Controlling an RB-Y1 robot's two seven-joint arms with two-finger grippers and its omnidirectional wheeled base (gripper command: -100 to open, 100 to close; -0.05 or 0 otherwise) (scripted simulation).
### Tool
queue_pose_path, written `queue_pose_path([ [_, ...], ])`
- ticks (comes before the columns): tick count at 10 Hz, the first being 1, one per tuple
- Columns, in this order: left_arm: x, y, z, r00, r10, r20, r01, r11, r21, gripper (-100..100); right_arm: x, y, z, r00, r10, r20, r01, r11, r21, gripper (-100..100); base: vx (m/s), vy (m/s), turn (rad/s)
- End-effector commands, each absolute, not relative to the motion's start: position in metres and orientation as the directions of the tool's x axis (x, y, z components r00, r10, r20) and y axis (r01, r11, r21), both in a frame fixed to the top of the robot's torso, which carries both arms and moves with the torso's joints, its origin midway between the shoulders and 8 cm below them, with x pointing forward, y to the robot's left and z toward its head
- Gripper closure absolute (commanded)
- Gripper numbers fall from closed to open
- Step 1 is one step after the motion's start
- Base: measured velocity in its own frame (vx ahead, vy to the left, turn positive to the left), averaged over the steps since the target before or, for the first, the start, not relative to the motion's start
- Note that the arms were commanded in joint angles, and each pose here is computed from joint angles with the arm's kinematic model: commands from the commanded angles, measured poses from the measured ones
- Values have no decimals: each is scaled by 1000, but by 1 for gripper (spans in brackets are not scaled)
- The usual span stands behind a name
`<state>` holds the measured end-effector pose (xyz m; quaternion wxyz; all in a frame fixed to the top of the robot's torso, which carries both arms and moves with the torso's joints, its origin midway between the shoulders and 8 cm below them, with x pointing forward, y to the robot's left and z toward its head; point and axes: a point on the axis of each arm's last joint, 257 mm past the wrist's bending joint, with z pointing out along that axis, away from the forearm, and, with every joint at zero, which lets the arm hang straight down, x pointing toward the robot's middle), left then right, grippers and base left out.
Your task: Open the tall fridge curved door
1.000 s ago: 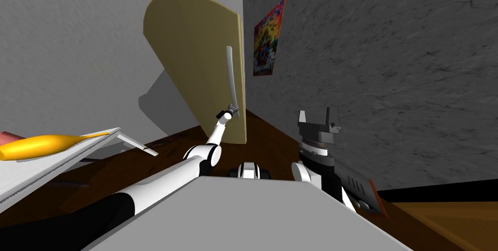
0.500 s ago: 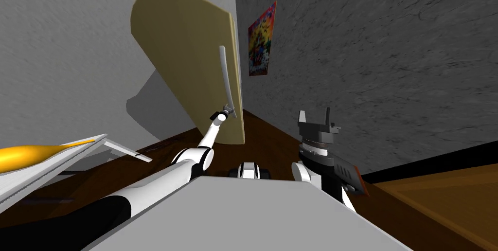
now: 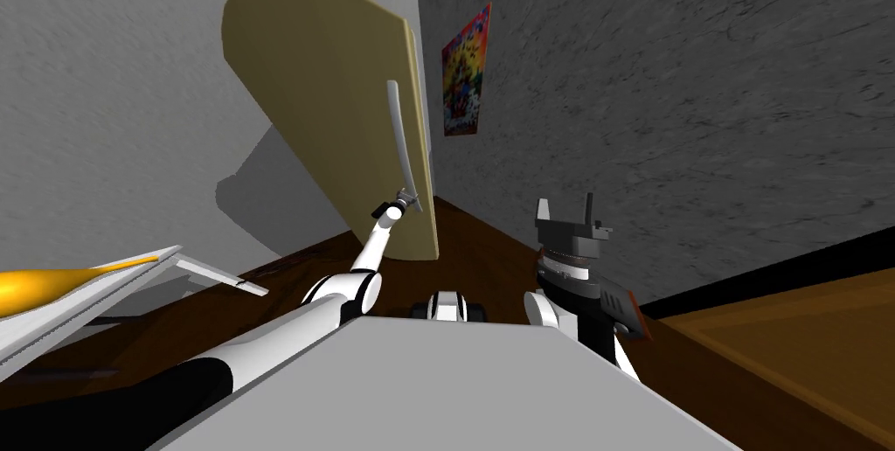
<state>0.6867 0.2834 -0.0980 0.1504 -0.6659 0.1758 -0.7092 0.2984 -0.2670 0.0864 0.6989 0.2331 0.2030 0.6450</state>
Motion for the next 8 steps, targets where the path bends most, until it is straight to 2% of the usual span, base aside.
queue_pose_path([
  [1,675,310,-111,-48,-463,885,11,-886,-463,100,298,-267,86,86,996,17,-807,59,588,0,-87,51,-2],
  [3,674,321,-104,-54,-447,893,20,-894,-447,100,298,-267,86,86,996,17,-807,59,588,0,-34,-11,12],
  [8,674,339,-96,-53,-466,883,32,-885,-465,100,298,-267,86,86,996,17,-807,59,588,0,13,-13,-4],
])
